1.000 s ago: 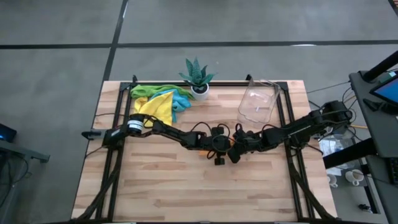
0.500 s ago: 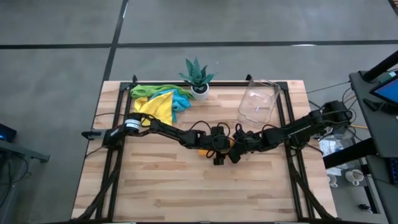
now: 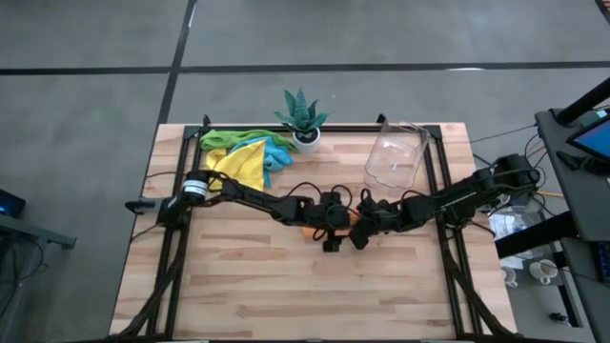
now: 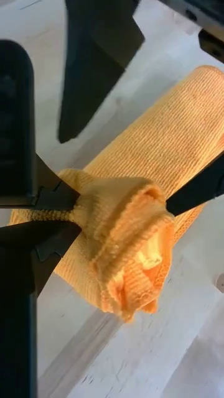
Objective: Roll microfiber towels into tight, uniform cylinder then place into a basket
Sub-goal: Roll the orange microfiber cloth
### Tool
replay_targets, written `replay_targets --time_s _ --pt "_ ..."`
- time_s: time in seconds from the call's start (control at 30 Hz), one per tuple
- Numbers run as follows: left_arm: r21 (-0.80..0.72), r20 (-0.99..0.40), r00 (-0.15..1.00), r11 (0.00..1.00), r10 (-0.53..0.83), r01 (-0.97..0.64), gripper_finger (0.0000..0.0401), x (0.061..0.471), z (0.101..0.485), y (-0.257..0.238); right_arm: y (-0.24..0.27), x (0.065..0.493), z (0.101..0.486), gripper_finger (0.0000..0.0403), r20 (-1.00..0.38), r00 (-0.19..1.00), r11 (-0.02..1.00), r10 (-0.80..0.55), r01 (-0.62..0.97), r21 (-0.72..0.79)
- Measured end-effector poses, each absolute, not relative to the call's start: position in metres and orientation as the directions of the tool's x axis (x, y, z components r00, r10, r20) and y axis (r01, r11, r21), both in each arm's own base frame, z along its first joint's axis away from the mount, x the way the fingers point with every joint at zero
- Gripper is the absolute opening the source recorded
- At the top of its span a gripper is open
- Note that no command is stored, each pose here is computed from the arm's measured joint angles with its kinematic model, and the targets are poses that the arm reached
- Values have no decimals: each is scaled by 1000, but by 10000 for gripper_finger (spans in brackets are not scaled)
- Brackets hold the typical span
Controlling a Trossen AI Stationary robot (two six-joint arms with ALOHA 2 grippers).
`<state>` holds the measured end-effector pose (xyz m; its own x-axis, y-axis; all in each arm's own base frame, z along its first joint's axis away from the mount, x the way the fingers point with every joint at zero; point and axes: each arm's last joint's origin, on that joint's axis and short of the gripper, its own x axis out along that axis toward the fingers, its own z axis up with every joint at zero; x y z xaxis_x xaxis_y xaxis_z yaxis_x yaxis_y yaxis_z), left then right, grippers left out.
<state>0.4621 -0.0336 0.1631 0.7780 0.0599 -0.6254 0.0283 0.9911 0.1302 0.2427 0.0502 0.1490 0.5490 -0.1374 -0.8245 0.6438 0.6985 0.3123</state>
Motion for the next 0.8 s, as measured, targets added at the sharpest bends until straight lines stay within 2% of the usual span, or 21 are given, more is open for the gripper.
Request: replay_targets --time_s 0.2,0.4,0.57,0.7,0.8 --pt "203 -636 760 979 129 3 311 460 161 -33 50 243 149 12 -825 548 699 -138 644 311" --pt "325 -592 777 946 213 -11 311 456 175 -41 50 243 149 12 -824 549 699 -136 643 313" --pt "355 -530 827 935 185 18 305 453 166 -52 50 243 149 12 -822 553 705 -134 636 313" --pt "344 -428 888 939 168 -12 273 443 154 -53 50 243 149 12 -826 547 707 -136 637 306" --pt "358 -309 938 933 157 -38 224 435 156 -54 50 243 149 12 -826 547 708 -136 637 305"
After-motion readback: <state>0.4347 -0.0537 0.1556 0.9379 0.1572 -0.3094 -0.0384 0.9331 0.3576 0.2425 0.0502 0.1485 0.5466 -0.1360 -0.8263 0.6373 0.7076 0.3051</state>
